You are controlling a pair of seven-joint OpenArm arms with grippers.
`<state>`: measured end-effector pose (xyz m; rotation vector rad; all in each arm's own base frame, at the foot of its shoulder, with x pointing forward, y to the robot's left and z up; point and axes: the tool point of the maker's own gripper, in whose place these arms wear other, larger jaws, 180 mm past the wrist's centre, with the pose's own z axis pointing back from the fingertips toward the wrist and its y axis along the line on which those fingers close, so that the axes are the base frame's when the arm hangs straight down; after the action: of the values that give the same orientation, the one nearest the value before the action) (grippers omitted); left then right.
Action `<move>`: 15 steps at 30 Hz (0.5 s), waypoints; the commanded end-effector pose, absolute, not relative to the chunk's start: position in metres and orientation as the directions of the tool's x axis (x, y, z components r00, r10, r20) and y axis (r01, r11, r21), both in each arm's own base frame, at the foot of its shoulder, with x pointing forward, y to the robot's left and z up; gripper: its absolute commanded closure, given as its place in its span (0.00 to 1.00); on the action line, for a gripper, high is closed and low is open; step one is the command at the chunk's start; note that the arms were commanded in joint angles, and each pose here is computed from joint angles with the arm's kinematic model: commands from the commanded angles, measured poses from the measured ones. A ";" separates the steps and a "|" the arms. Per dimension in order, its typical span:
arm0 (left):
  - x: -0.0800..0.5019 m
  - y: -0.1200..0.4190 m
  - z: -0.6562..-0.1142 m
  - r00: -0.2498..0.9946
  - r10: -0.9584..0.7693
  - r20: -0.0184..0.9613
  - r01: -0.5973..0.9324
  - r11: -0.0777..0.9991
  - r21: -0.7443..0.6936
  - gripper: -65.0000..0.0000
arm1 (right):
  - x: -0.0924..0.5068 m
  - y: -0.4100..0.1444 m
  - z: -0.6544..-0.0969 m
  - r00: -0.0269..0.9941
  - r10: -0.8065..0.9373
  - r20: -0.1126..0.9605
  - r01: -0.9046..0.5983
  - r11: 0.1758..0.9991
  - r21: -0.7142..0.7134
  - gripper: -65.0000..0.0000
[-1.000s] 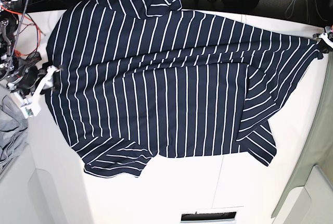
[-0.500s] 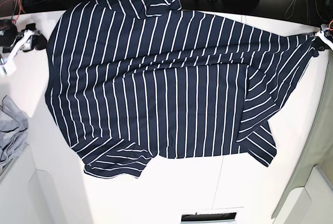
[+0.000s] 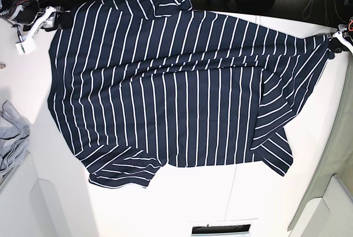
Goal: Layout the t-shirt on the table in an organized manner, then fold the t-shirt properly
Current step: 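Pull the shirt outward with both grippers to the table edges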
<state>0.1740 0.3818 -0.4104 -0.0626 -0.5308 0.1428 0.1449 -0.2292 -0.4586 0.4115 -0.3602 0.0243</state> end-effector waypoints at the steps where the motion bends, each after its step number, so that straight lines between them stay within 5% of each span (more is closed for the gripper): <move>1: 0.181 0.388 -0.399 0.840 0.130 0.527 -0.102 0.991 -0.082 1.00 | 0.145 -0.224 -0.457 0.936 -0.033 0.350 -0.115 0.912 0.393 0.46; 4: 0.179 0.388 -0.400 0.843 0.130 0.522 -0.103 0.991 -0.081 1.00 | 0.141 -0.205 -0.463 0.939 -0.031 0.341 -0.125 0.896 0.426 0.52; 9: 0.177 0.388 -0.400 0.845 0.130 0.519 -0.103 0.991 -0.080 1.00 | 0.155 -0.199 -0.463 0.915 -0.046 0.402 -0.135 0.902 0.409 1.00; 15: 0.184 0.386 -0.389 0.812 0.149 0.564 -0.091 0.987 -0.130 1.00 | 0.183 -0.218 -0.451 0.895 -0.013 0.447 -0.159 0.925 0.346 1.00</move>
<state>0.1746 0.3797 -0.4028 -0.1089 -0.5710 0.1499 0.1761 -0.2088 -0.4592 0.4028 -0.4302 0.0728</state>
